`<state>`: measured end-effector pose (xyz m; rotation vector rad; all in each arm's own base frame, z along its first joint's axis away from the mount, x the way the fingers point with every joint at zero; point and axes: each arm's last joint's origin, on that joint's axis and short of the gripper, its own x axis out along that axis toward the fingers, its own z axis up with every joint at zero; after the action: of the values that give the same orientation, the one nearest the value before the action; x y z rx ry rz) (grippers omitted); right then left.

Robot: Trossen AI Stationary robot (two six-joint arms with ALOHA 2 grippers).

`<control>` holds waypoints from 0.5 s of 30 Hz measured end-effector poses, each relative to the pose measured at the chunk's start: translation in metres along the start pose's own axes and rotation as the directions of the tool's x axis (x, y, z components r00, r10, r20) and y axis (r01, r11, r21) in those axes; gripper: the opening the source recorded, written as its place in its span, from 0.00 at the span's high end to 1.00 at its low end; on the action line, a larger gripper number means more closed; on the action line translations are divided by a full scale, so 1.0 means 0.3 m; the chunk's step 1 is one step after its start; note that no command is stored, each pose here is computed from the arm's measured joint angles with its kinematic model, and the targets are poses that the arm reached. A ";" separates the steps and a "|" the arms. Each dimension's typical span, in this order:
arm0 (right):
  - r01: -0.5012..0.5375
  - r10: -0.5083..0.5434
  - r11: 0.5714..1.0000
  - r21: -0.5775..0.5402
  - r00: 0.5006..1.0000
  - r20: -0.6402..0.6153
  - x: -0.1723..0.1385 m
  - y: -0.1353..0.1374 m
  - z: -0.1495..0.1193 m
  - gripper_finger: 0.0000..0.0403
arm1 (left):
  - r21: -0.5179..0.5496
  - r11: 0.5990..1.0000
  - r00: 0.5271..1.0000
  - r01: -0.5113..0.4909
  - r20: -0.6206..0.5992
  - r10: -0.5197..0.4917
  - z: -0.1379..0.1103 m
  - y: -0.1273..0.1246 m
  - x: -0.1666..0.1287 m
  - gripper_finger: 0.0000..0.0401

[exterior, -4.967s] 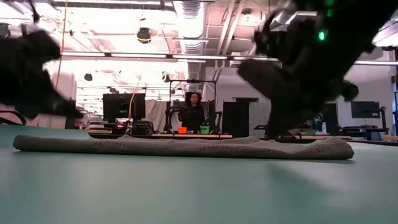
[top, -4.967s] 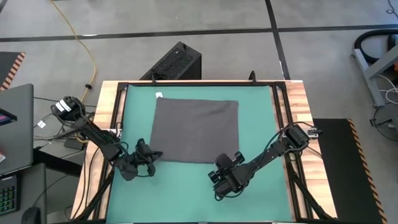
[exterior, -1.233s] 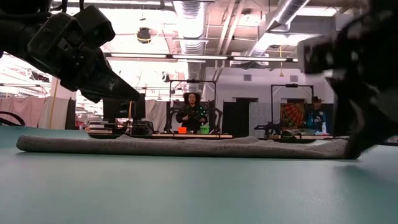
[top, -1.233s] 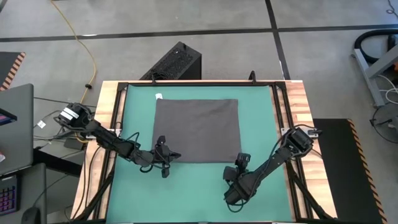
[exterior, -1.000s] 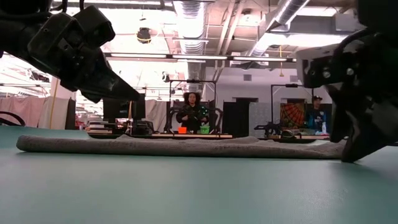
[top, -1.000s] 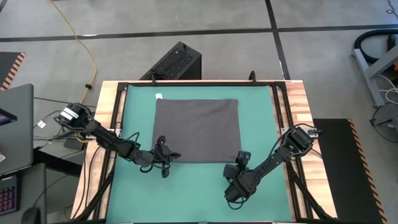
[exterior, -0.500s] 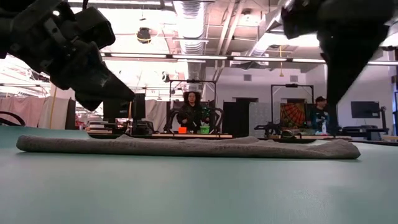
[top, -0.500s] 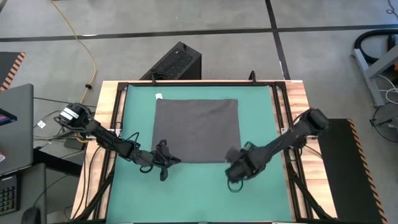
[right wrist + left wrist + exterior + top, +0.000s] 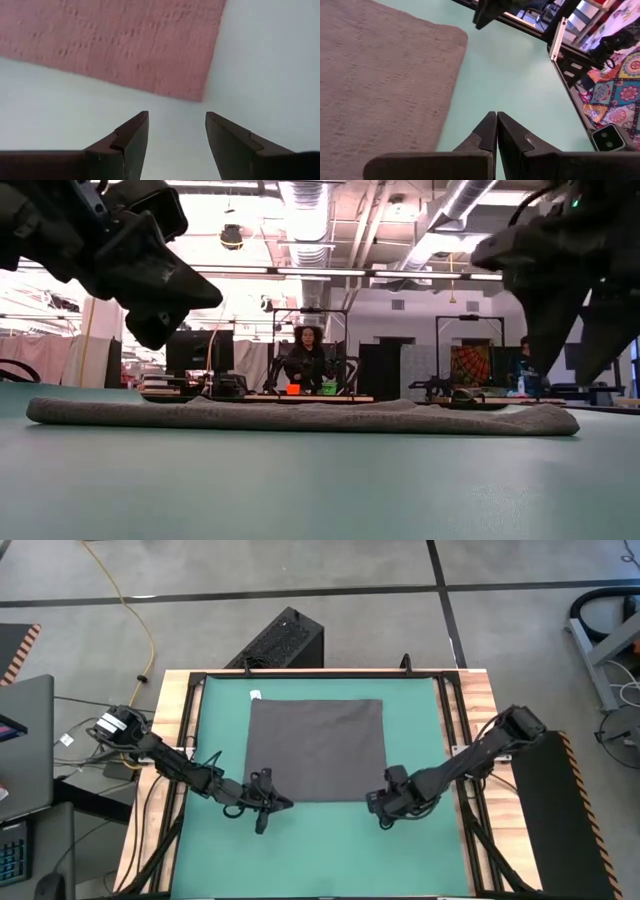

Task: Roll towel
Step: Fold the microfiber towel

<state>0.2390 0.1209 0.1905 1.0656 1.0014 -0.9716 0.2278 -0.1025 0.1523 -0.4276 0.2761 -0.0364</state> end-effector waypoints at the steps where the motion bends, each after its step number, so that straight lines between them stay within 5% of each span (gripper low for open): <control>1: 0.015 -0.015 1.000 -0.002 1.000 0.013 0.013 0.001 -0.001 0.45 | -0.003 1.000 1.000 0.002 -0.001 -0.002 0.000 0.000 0.000 1.00; 10: 0.127 -0.130 0.991 0.041 0.990 0.063 0.091 -0.003 -0.002 0.45 | -0.004 1.000 1.000 0.007 -0.002 -0.007 0.000 -0.001 0.000 1.00; 15: 0.103 -0.106 0.993 0.050 0.992 0.066 0.089 0.005 -0.003 0.45 | -0.010 1.000 1.000 0.016 -0.009 -0.016 -0.001 -0.002 0.000 1.00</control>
<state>0.2471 0.1184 0.1650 1.0194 0.9903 -1.1140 0.2277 -0.1030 0.1522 -0.4398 0.2824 -0.0523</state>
